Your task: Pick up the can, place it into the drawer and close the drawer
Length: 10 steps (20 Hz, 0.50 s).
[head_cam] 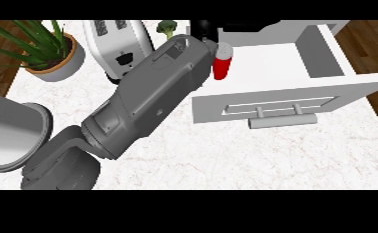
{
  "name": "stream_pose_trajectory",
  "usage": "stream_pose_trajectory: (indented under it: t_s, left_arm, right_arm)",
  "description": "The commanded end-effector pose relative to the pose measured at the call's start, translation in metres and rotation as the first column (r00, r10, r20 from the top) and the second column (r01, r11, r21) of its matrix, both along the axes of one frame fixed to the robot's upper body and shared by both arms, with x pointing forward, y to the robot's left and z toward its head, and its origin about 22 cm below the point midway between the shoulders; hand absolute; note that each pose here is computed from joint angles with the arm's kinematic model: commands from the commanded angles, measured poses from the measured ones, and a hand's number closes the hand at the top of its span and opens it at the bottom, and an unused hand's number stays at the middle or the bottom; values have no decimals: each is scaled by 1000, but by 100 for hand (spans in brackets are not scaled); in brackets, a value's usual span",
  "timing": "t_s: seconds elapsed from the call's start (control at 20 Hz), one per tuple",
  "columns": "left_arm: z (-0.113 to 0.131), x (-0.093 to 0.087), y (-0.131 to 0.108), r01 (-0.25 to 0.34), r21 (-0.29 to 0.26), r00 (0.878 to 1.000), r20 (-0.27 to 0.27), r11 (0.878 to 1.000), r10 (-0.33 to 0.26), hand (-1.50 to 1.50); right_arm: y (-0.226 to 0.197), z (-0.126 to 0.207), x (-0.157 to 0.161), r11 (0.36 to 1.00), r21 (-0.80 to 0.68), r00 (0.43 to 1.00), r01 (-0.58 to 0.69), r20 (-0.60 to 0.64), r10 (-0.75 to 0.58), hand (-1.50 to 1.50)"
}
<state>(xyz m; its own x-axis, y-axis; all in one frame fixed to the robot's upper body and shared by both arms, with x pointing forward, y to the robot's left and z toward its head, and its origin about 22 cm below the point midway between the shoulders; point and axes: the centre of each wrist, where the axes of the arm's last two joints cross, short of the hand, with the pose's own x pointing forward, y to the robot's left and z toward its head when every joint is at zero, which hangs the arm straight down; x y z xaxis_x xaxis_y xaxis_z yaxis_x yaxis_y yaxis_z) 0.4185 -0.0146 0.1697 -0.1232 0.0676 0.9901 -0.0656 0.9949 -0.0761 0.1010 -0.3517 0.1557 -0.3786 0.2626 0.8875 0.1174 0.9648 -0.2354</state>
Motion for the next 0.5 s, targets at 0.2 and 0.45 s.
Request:
stream_pose_trajectory:
  t_s: [0.2,0.45]
  left_arm:
    - [26,-6,-14,12,-32,998,57,999,-10,-150]
    - [31,1,-11,28,-38,998,55,999,-26,-150]
  right_arm:
    - [28,21,19,966,-259,994,-6,104,34,-150]
    - [51,29,37,934,-356,994,26,105,12,-150]
